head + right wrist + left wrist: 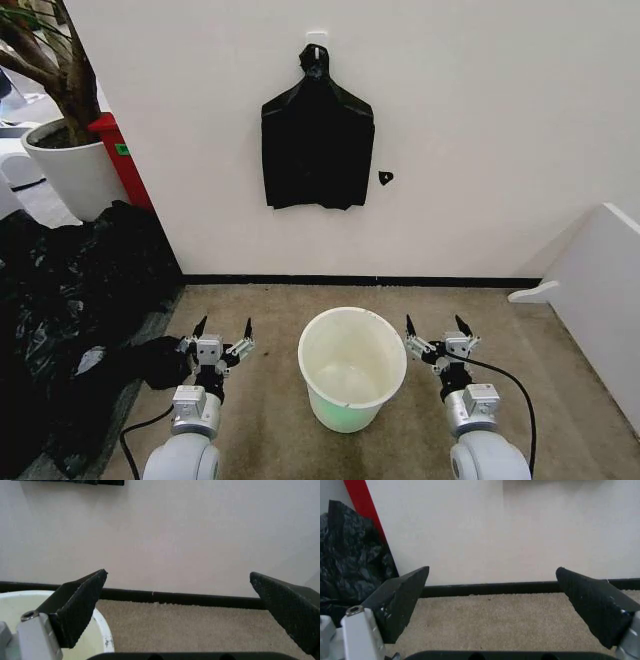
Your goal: Place the garbage bag over the trash bin.
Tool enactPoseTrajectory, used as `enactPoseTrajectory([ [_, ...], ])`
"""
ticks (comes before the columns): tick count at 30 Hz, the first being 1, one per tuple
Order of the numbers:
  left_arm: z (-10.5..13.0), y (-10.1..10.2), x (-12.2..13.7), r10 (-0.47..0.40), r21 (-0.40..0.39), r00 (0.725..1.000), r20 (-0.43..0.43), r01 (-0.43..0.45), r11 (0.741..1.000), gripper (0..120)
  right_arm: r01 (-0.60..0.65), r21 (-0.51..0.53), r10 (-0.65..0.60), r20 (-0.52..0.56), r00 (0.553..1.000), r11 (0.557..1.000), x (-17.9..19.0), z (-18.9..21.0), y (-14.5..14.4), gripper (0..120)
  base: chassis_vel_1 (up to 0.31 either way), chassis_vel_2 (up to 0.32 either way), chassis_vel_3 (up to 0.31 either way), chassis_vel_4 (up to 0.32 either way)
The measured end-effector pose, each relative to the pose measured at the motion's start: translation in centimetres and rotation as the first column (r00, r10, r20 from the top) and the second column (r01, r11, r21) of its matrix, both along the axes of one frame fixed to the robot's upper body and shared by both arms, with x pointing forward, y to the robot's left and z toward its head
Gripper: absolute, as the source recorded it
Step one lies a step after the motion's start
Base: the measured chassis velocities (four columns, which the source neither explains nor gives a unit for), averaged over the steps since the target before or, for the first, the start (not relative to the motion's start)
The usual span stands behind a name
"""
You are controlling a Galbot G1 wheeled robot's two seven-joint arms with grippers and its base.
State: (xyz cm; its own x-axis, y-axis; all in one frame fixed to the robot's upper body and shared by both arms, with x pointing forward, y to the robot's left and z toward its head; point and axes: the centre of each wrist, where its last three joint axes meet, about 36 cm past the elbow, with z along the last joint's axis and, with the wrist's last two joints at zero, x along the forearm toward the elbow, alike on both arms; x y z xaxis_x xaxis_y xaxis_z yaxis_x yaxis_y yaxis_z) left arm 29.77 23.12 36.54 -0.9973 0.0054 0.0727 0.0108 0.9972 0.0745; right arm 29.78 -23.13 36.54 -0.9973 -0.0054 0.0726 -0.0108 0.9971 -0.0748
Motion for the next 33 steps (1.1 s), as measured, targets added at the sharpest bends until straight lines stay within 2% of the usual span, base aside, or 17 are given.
enactPoseTrajectory([
  [14,0.0,0.1,0.0,0.001,0.000,1.000,0.000,-0.001,1.000,100,0.000,0.001,0.000,-0.001,1.000,1.000,-0.1,0.0,0.0,100,0.000,0.000,0.000,0.000],
  [21,0.9,1.3,-0.7,0.022,0.003,1.000,0.003,-0.022,1.000,100,0.000,0.005,0.000,0.008,1.000,1.000,-0.8,0.7,0.2,100,0.000,0.000,0.000,0.000],
  [24,2.4,3.4,-1.7,0.063,0.014,0.998,0.014,-0.064,0.998,100,-0.003,0.009,0.003,0.019,1.000,1.000,-1.8,1.6,0.4,100,0.000,0.000,0.000,0.000],
  [27,5.1,6.1,-3.3,0.110,0.027,0.993,0.034,-0.111,0.993,100,-0.003,0.006,0.003,0.006,1.000,1.000,-1.6,1.1,0.3,100,0.000,0.000,0.000,0.000],
  [29,5.9,6.6,-3.7,0.119,0.032,0.992,0.041,-0.121,0.992,100,-0.003,0.006,0.003,0.008,1.000,1.000,-1.6,1.2,0.3,100,0.000,0.000,0.000,0.000],
  [32,9.9,8.9,-5.4,0.147,0.050,0.986,0.073,-0.151,0.987,100,0.002,0.021,-0.003,0.033,0.999,1.000,-3.4,3.4,0.7,100,0.000,0.000,0.000,0.000],
  [33,11.9,9.6,-6.2,0.151,0.061,0.985,0.088,-0.157,0.986,100,0.005,0.029,-0.006,0.047,0.999,1.000,-4.4,4.8,0.9,100,0.000,0.000,0.000,0.000],
])
